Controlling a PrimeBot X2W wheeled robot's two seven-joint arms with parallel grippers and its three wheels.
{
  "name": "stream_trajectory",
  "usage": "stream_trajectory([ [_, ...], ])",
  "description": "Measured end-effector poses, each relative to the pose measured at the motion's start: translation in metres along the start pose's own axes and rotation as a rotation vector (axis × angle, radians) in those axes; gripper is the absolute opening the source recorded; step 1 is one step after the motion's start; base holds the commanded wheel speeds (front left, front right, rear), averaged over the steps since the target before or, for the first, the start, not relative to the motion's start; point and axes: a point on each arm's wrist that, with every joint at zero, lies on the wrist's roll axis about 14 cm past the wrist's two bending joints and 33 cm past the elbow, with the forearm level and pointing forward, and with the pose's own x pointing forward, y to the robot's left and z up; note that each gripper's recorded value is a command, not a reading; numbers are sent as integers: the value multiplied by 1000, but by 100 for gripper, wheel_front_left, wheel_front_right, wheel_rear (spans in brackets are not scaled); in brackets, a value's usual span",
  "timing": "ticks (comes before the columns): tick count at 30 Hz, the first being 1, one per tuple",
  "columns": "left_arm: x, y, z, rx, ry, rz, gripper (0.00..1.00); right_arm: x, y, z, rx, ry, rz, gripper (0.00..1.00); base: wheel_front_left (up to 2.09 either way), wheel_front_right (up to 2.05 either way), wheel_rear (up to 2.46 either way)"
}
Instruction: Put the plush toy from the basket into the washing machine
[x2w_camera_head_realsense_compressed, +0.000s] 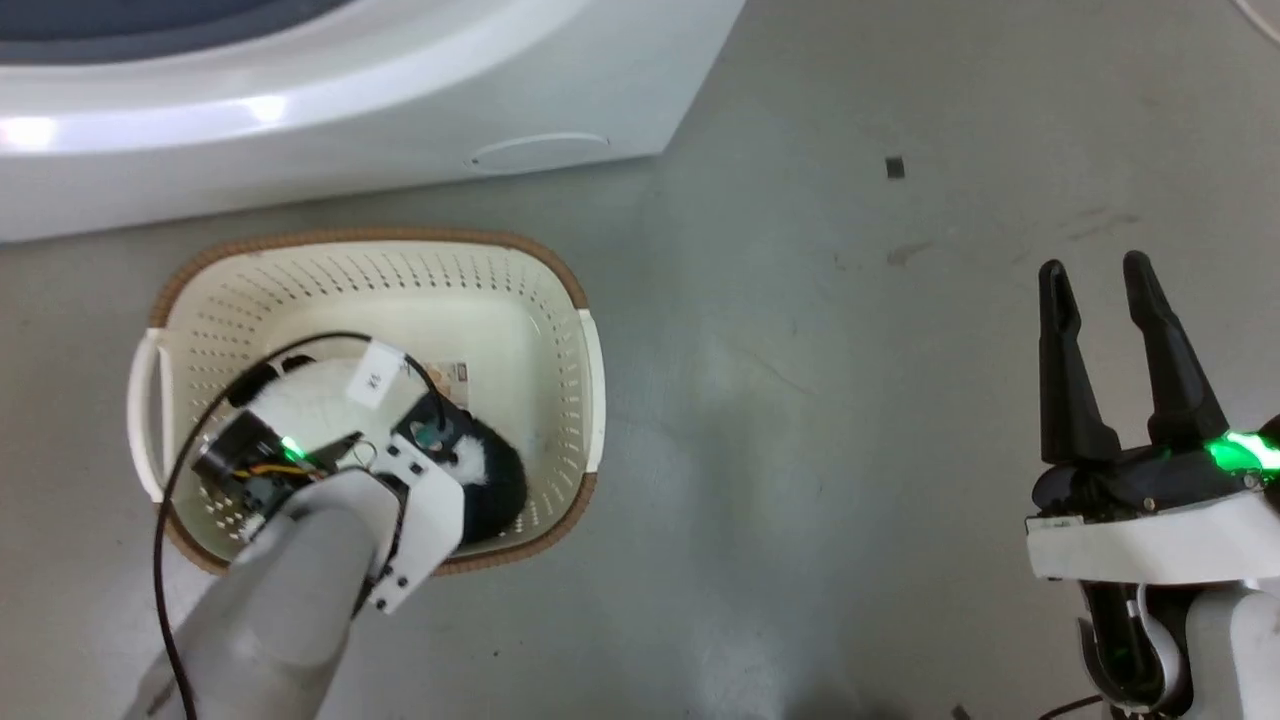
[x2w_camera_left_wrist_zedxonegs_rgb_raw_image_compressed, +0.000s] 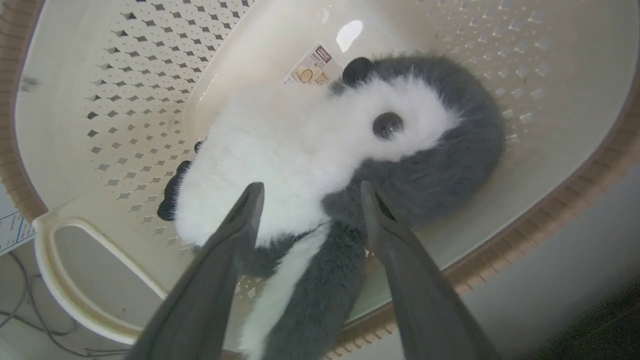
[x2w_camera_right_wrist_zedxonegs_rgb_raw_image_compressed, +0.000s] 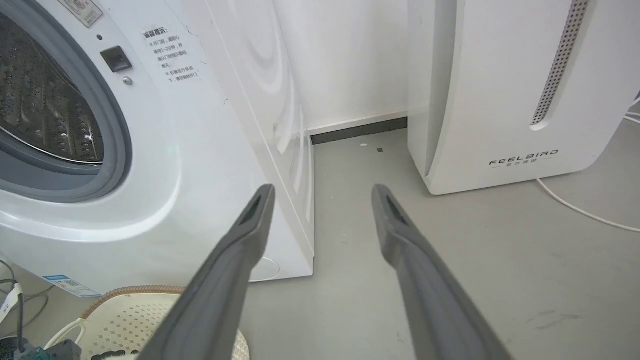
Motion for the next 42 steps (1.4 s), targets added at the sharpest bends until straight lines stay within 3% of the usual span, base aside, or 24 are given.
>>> stream_trajectory([
  [28,98,21,-26,92,216,-95,100,33,-27,-58,21,52,-58,100,0,0,0],
  [30,102,22,-26,103,222,-94,0,35,-28,-59,26,47,-61,100,0,0,0],
  [42,108,38,-34,95,284,-81,0,40,-34,-50,50,-2,-77,100,0,0,0],
])
